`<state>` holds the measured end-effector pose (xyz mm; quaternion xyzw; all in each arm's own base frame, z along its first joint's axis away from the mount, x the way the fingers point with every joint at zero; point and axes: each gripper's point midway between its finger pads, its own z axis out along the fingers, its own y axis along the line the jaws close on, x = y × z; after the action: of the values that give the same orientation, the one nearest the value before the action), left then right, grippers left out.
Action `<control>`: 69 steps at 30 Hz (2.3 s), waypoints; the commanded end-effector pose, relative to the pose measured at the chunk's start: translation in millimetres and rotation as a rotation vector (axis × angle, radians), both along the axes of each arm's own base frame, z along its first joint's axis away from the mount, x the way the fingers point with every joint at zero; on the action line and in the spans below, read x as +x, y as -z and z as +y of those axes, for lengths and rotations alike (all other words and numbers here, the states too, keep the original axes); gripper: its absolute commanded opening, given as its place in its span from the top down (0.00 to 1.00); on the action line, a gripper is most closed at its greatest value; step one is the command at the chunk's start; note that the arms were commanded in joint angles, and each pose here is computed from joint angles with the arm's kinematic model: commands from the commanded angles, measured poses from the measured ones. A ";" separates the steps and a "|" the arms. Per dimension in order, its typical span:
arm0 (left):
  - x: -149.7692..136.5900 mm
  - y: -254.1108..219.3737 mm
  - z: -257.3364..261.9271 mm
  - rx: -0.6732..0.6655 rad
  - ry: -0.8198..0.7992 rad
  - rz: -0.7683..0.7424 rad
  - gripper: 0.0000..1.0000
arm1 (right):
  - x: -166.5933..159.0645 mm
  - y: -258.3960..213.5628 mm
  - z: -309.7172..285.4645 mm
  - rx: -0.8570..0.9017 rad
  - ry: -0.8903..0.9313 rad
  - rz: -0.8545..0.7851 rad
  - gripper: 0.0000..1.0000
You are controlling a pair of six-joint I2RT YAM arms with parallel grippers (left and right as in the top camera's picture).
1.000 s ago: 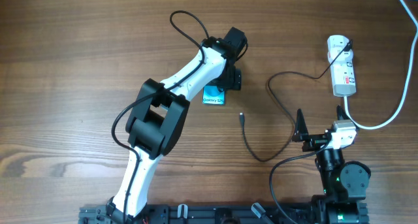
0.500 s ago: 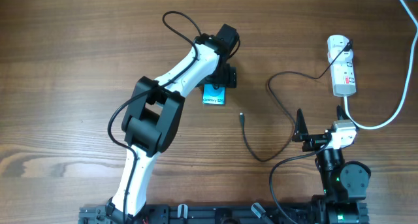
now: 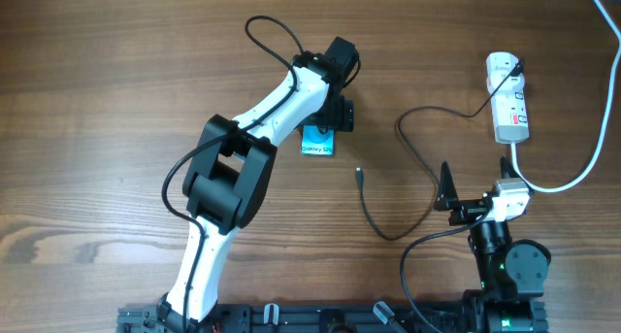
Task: Plug charger to phone and switch on socket
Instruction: 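Lower the left gripper and close it on the phone's long edges, then lift the phone with the left gripper and stand it upright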
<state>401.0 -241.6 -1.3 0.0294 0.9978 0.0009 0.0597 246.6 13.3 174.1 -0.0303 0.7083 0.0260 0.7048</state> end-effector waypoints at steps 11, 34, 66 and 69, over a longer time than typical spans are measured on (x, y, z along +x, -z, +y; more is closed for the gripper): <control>-27.9 43.2 21.9 0.089 0.012 0.093 0.00 | -0.4 -1.6 -0.4 -0.017 0.005 -0.010 0.00; -23.5 -108.5 -19.2 -0.283 -0.019 -0.066 0.36 | -0.4 -1.6 -0.4 -0.018 0.005 -0.010 0.00; -61.4 -333.0 0.1 -1.346 -0.372 0.555 0.39 | -0.4 -1.6 -0.4 -0.018 0.005 -0.010 0.00; -49.2 -333.7 15.6 -1.363 -0.399 0.512 0.39 | -0.4 -1.5 -0.4 -0.017 0.005 -0.009 0.00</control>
<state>345.3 -242.5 319.7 -0.1783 0.7490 -0.6078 -0.1944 246.6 13.3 174.0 -0.0303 0.7084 0.0261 0.7047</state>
